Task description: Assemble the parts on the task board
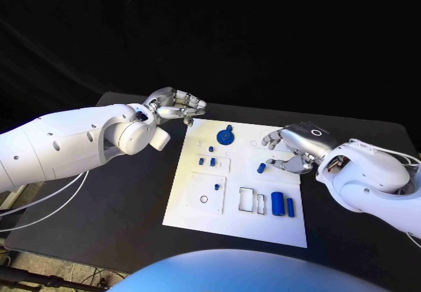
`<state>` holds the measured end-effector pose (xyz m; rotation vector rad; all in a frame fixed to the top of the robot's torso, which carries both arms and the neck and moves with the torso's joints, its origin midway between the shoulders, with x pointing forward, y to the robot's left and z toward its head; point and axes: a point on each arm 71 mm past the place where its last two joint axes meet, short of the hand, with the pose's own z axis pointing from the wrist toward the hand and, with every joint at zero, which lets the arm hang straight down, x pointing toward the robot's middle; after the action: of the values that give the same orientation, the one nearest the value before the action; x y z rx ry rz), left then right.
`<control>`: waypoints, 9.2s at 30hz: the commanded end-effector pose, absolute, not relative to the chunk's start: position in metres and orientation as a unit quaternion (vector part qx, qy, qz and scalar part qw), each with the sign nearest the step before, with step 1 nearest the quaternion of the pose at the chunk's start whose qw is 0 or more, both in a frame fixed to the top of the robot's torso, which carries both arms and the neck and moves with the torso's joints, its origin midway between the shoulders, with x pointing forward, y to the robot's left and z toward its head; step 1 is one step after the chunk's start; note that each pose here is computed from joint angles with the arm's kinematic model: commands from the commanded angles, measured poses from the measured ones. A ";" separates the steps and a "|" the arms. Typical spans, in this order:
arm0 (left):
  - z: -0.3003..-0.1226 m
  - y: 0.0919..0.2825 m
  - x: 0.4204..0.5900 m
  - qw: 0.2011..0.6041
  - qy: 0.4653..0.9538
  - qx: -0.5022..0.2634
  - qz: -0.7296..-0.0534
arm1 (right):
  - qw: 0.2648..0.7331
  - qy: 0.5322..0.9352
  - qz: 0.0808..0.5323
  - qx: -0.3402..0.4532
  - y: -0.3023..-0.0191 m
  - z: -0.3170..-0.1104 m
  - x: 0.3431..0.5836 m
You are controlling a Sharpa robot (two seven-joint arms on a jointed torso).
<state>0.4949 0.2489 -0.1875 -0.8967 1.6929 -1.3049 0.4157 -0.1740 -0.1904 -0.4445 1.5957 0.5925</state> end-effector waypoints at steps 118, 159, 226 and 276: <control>-0.187 0.237 0.497 0.383 0.670 -0.348 -0.532 | 0.513 0.702 0.412 -0.273 -0.030 -0.245 0.353; -0.187 0.239 0.496 0.381 0.672 -0.348 -0.531 | 0.508 0.709 0.382 -0.304 -0.018 -0.260 0.348; -0.185 0.249 0.492 0.385 0.665 -0.350 -0.536 | 0.512 0.833 0.210 -0.006 -0.225 -0.248 0.345; -0.186 0.250 0.491 0.381 0.669 -0.351 -0.534 | 0.534 0.805 0.252 0.055 -0.196 -0.248 0.344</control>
<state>0.4918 0.2525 -0.1867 -0.9001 1.7019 -1.3390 0.3445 -0.1961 -0.2499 0.0761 1.9400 0.5882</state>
